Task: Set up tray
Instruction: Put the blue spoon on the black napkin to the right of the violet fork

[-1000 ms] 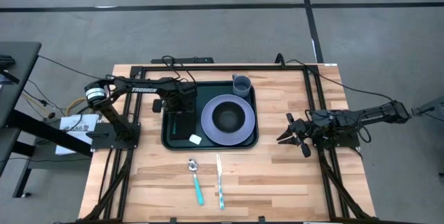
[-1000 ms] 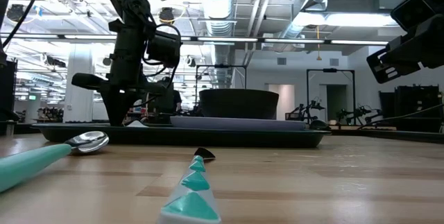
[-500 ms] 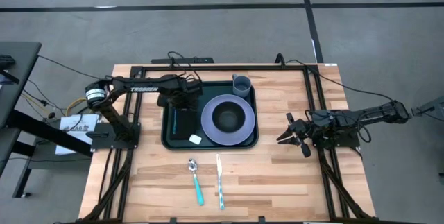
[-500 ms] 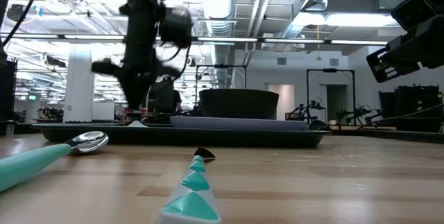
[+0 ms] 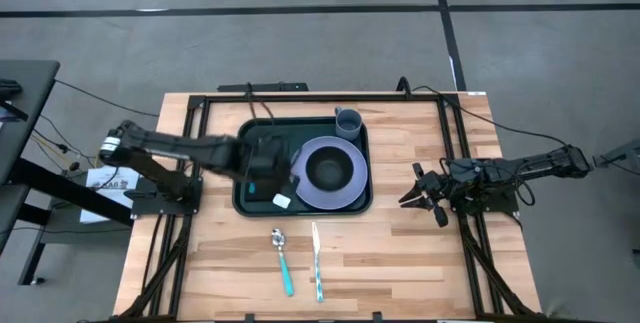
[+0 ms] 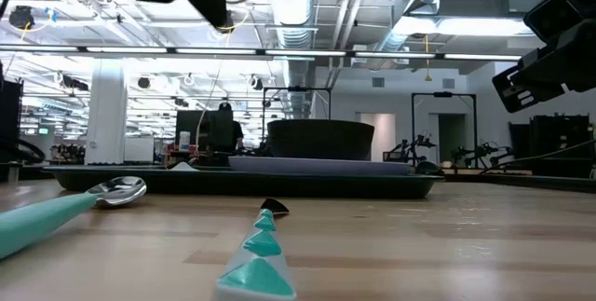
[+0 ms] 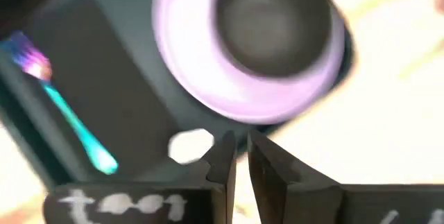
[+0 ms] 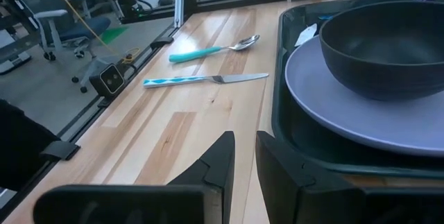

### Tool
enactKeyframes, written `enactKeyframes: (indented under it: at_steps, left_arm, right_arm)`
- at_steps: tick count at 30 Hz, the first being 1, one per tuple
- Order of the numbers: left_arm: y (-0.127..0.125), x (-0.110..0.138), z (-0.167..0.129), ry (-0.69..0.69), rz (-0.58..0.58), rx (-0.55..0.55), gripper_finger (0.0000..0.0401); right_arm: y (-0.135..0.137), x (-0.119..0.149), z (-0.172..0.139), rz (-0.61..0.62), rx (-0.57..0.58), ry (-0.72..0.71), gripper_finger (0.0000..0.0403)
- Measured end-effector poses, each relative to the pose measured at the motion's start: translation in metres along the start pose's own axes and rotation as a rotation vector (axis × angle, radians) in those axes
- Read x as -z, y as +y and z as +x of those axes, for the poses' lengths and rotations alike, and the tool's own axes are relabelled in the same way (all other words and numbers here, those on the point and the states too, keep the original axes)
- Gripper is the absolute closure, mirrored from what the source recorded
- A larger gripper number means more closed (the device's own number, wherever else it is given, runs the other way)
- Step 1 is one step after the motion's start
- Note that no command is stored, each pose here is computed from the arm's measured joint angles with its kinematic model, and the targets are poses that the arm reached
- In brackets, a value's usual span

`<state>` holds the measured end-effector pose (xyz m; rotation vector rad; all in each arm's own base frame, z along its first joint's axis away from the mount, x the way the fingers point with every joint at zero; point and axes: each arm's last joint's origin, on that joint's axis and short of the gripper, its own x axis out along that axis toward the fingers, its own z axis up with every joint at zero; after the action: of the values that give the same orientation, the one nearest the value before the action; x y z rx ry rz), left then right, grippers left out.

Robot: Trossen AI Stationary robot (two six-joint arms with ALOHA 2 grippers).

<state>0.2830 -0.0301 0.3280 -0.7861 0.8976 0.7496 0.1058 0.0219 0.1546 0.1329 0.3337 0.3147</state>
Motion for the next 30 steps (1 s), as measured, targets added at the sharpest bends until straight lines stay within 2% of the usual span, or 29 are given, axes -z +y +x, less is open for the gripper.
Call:
enactKeyframes:
  at_steps: [4,7,11,13,15,20,25,30]
  left_arm:
    - [-0.015,0.034,-0.003,0.026,0.002,0.081,0.0375]
    - [-0.020,0.059,0.007,0.013,-0.030,0.124,0.0375]
    - [-0.007,0.085,0.033,0.083,-0.126,0.065,0.0375]
    - [0.003,0.096,0.050,0.161,-0.188,0.030,0.0375]
    - [0.009,0.103,0.065,0.233,-0.250,0.048,0.0375]
    - [0.004,0.116,0.083,0.289,-0.378,0.219,0.0375]
    - [0.006,0.126,0.076,0.238,-0.410,0.208,0.0375]
    - [0.003,0.141,0.069,0.288,-0.424,0.222,0.0375]
  right_arm:
    - [0.000,0.000,0.000,0.000,0.000,0.000,0.0349]
    - [0.000,0.000,0.000,0.000,0.000,0.000,0.0349]
    - [0.000,0.000,0.000,0.001,0.001,0.000,0.0349]
    - [0.000,0.000,0.000,0.001,0.002,0.000,0.0349]
    - [0.000,0.000,0.000,0.001,0.002,0.000,0.0349]
    - [0.000,0.000,0.000,0.002,0.003,0.001,0.0349]
    - [0.000,0.001,0.000,0.044,0.007,0.009,0.0349]
    - [-0.001,0.003,0.000,0.111,0.017,0.034,0.0349]
